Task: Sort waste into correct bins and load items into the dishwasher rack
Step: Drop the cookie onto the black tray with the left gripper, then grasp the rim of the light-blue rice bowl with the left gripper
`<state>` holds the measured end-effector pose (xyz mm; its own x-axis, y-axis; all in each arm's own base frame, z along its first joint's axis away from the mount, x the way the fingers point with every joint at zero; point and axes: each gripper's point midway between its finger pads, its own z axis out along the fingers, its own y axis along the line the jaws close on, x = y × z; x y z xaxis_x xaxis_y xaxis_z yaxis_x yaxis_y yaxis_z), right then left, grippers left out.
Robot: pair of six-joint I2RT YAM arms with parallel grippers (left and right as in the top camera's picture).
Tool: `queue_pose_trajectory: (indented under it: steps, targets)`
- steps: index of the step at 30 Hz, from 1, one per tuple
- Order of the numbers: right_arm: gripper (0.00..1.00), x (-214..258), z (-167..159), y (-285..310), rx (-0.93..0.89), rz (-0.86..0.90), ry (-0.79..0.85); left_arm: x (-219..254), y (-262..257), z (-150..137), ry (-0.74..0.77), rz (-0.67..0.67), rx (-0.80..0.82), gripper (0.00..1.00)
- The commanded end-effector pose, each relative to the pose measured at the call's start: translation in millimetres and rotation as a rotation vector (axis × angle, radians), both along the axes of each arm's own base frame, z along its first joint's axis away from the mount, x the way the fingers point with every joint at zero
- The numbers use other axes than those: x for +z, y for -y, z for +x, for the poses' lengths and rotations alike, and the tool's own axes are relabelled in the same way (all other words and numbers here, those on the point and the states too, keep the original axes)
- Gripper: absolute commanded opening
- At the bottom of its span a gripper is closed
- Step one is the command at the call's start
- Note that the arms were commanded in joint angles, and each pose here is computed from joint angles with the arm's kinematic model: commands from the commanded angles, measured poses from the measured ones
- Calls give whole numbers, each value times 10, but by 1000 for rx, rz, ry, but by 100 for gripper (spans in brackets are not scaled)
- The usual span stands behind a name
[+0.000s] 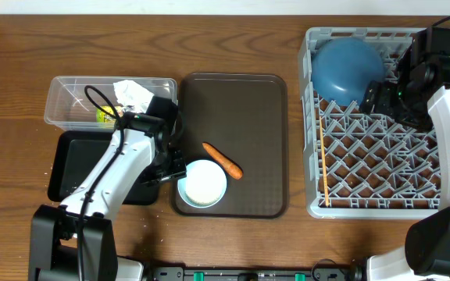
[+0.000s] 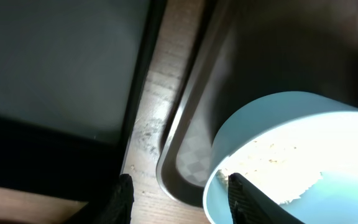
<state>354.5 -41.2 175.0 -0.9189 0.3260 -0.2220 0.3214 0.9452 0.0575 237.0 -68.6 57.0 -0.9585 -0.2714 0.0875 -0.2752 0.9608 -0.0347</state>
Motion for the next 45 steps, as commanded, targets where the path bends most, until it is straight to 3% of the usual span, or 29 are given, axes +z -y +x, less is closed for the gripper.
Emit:
queue_pose_trajectory:
  steps: [1,10,27,36,45]
  targets:
    - [97,17,-4,-22,18,3,5,30,6,8,20,-7,-41,50]
    - [96,17,-6,-21,19,2,5,197,120,56,86,-52,-62,50]
    - [97,13,-19,-23,19,3,-1,288,1002,-169,217,-73,-614,50]
    - [97,13,-23,-24,19,4,-2,139,1222,-399,159,-64,-800,50]
    - [97,9,-39,-26,19,4,-9,-90,1176,-437,76,-11,-825,50]
